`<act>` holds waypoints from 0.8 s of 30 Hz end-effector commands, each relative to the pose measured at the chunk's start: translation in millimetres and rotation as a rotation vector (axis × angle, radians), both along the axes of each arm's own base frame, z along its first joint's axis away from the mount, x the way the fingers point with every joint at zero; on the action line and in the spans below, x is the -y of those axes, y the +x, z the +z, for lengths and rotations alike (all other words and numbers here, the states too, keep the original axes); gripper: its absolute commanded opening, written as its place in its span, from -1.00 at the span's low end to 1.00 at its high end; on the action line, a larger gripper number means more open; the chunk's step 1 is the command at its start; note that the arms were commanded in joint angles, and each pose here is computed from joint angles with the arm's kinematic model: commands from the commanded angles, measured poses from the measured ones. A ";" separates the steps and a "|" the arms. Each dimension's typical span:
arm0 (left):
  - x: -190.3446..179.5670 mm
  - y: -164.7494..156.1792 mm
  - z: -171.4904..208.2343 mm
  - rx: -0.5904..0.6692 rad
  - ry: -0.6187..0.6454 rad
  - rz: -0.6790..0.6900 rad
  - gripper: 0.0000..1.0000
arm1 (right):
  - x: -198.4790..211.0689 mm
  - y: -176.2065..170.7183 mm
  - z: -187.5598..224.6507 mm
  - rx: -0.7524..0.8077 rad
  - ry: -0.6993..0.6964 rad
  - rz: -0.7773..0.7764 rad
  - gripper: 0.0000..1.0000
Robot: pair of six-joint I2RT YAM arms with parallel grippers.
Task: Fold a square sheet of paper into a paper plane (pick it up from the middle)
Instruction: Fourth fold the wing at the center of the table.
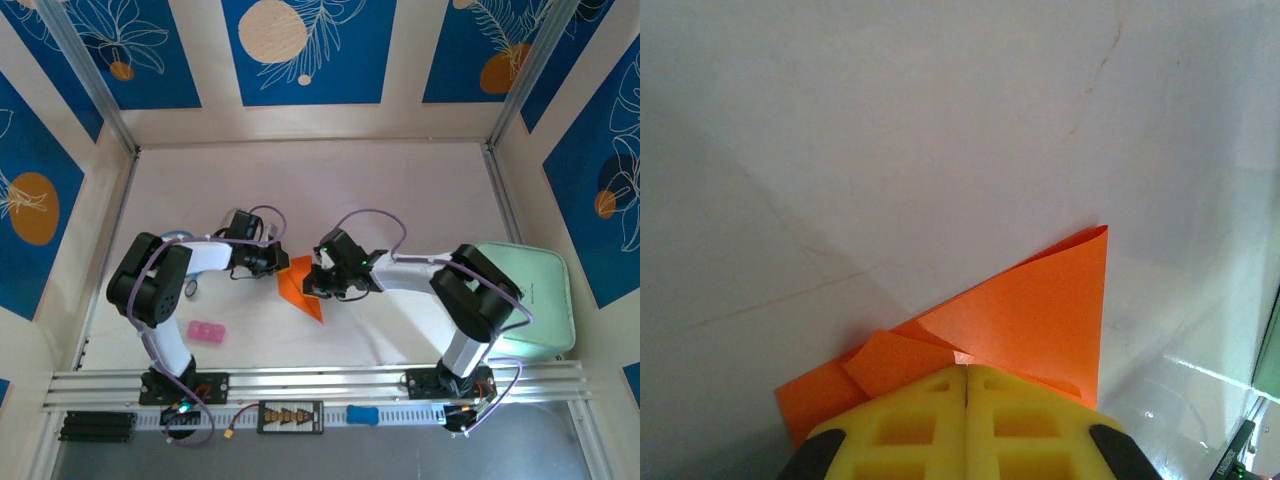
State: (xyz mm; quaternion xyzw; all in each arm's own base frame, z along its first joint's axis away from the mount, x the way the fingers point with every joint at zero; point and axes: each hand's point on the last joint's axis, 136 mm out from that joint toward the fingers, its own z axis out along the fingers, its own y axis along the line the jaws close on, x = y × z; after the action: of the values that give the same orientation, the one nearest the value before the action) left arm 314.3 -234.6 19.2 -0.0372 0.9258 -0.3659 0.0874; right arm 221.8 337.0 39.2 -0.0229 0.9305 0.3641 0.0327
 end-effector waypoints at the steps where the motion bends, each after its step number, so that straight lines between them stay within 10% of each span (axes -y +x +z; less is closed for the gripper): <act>1: -5.3 -17.9 -20.3 -0.070 0.048 -0.027 -0.99 | 10.7 -15.4 -26.7 -0.098 -0.086 0.020 -0.96; 15: 18.5 -19.5 43.5 0.044 0.003 -0.047 -0.83 | 42.8 -53.3 -68.1 -0.223 -0.129 -0.046 -1.00; 24: 38.8 -61.3 12.8 -0.042 0.025 -0.053 -0.90 | 46.0 -53.2 -68.9 -0.216 -0.128 -0.061 -1.00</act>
State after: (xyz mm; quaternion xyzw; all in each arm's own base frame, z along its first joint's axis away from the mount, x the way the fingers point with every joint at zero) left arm 262.3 -277.0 52.3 0.0075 0.9248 -0.3720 0.0792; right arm 201.6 328.6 12.6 0.0042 0.9216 0.3881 0.0025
